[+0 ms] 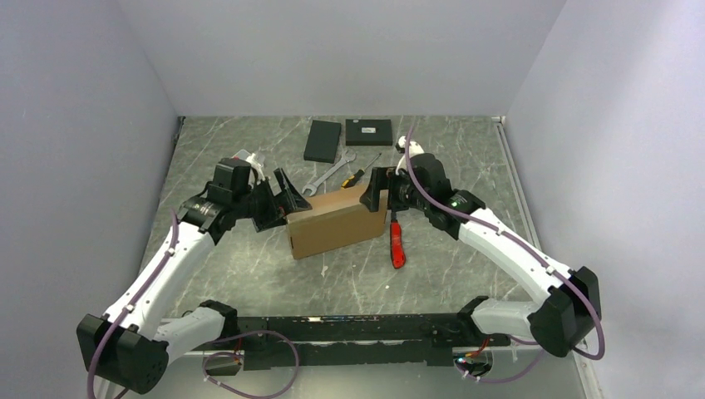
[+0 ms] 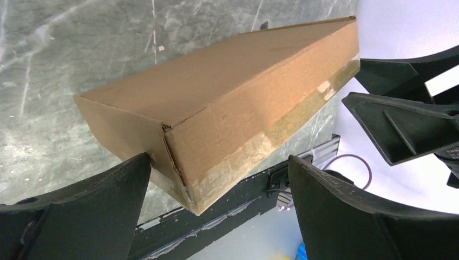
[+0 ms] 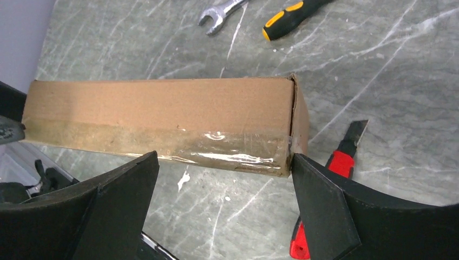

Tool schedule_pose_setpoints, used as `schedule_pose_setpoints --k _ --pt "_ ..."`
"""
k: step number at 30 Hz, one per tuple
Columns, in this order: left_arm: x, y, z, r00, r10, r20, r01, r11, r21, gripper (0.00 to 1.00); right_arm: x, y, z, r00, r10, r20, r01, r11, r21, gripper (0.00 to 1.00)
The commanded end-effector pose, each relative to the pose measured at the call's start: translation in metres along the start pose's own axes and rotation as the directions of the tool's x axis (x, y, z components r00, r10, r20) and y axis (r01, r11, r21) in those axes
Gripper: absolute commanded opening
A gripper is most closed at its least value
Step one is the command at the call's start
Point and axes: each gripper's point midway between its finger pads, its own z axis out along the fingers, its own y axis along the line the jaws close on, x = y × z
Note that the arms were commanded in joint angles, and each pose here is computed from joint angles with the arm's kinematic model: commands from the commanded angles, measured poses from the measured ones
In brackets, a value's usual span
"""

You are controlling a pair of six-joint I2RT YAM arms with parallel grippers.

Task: Unpack the express box

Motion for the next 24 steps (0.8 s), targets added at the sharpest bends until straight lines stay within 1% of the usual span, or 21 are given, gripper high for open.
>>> schedule_pose_setpoints --k 1,3,8,12,16,19,21,24 --pt "0.005 -0.039 -0.003 0.997 0.077 -0.028 -0.07 0.978 0.196 1.0 0.004 0.021 -0.004 0.998 -0.056 0.036 0.059 0.992 -0.11 0.97" --pt "0.009 -0.033 -0.001 0.996 0.081 -0.044 -0.072 0.982 0.177 1.0 0.007 0.015 -0.004 0.997 -0.06 0.038 0.063 0.994 -0.086 0.97" --pt "0.01 -0.015 -0.004 0.995 0.09 -0.036 -0.087 0.992 0.087 0.99 0.008 0.007 -0.004 0.998 -0.057 0.035 0.059 0.997 -0.044 0.98" --pt "0.002 -0.007 -0.013 0.993 0.118 0.018 -0.119 0.993 0.024 0.99 0.005 0.007 -0.007 0.997 -0.059 0.044 0.061 0.997 -0.038 0.99" --pt "-0.007 -0.001 -0.026 0.98 0.192 0.058 -0.189 0.981 -0.043 1.0 0.003 0.008 -0.008 0.997 -0.059 0.044 0.061 0.997 -0.038 0.99" --pt "-0.015 0.0 -0.04 0.961 0.263 0.083 -0.256 0.963 -0.087 0.99 -0.002 0.009 -0.011 0.997 -0.059 0.048 0.06 0.998 -0.027 1.0" --pt "-0.02 -0.001 -0.049 0.939 0.327 0.104 -0.317 0.943 -0.101 1.0 -0.004 0.008 -0.013 0.997 -0.059 0.059 0.06 0.998 -0.019 1.0" --pt "-0.035 -0.014 -0.063 0.889 0.434 0.149 -0.422 0.901 -0.105 0.99 -0.01 0.004 -0.019 0.996 -0.062 0.07 0.062 0.998 0.013 1.0"
